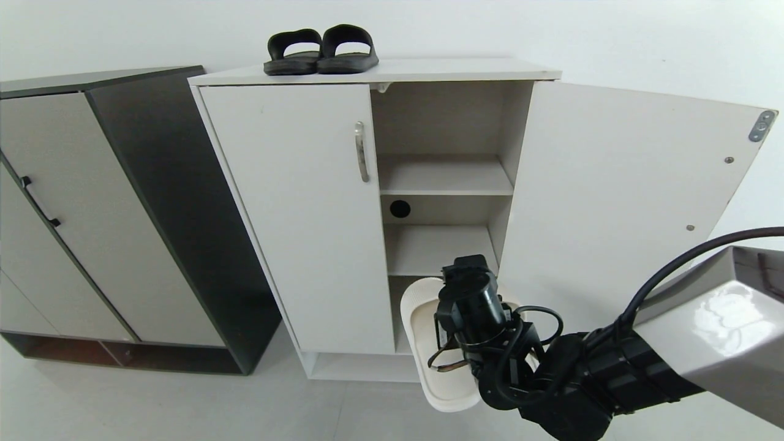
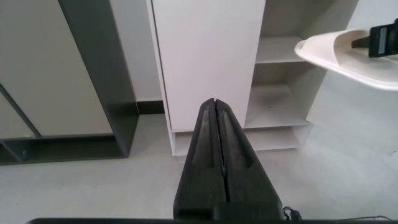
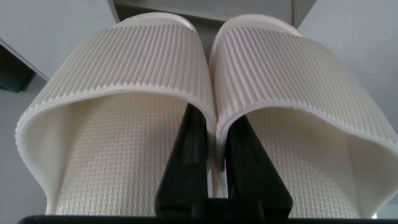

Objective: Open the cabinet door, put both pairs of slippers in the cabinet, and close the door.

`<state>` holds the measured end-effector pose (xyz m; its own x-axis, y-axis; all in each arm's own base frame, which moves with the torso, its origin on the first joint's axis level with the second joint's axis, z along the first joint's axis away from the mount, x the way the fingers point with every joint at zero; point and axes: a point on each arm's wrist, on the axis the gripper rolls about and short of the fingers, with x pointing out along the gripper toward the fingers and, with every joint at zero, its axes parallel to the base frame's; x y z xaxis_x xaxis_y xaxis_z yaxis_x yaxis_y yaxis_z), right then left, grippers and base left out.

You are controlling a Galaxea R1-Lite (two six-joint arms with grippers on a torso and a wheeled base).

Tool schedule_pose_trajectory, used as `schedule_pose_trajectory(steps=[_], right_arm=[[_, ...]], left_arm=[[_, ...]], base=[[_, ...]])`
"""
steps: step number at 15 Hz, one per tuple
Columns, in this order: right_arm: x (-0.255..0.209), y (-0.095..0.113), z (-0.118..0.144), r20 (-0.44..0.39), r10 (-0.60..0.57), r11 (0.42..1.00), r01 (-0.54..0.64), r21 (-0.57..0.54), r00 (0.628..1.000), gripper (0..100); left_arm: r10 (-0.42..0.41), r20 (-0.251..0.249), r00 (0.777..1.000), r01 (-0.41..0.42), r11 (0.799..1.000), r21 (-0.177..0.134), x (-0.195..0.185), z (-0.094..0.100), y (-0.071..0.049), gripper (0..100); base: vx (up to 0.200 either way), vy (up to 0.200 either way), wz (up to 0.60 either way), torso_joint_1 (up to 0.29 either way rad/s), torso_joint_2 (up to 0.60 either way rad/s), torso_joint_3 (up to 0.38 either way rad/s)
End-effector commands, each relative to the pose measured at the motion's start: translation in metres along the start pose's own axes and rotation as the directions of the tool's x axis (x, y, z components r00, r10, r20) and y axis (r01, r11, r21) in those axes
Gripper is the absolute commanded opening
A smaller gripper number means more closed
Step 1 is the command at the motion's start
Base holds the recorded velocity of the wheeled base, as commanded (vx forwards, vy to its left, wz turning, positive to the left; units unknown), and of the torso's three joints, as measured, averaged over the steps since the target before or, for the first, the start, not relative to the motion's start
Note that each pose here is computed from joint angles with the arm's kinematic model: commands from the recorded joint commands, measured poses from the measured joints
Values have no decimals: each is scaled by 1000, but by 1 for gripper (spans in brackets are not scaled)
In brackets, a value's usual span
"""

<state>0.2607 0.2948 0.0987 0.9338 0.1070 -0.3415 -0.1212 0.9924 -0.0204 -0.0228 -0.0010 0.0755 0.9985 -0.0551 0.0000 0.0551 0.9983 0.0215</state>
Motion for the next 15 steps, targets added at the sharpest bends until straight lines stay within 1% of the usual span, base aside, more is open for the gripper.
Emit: schedule_pose_trajectory(steps=[1,3,6,8,10,12,14,15], right_arm=[[8,5,-7,-12,-4,1000,4,-9,1000,0],[15,10,-11,-14,-5,1000,5,-11,1000,0],[25,19,-9,4,1,1000,-1,6,1000,0],[28,21,-11,8,-5,1000,4,14,1000,0],[29,23,-9,37,-57,998,56,26,998,0],[30,24,-3,89,-61,996,54,69,994,0],[27,24,1,119,-63,996,55,71,991,0],[27,25,5,149,-64,995,51,86,987,0]], left_arm=[[0,-2,1000,0,1000,1,0,0,0,0],[0,-2,1000,0,1000,3,0,0,0,0],[0,-2,1000,0,1000,5,0,0,0,0],[0,-2,1000,0,1000,6,0,0,0,0],[0,-2,1000,0,1000,12,0,0,0,0],[0,-2,1000,0,1000,12,0,0,0,0],[0,-2,1000,0,1000,12,0,0,0,0],[0,-2,1000,0,1000,12,0,0,0,0]], base=[[0,0,0,0,0,0],[0,0,0,1,1,-50],[0,0,0,4,4,-180],[0,0,0,7,2,-190],[0,0,0,2,7,-198],[0,0,0,0,2,-195],[0,0,0,0,0,-202],[0,0,0,2,7,-198]])
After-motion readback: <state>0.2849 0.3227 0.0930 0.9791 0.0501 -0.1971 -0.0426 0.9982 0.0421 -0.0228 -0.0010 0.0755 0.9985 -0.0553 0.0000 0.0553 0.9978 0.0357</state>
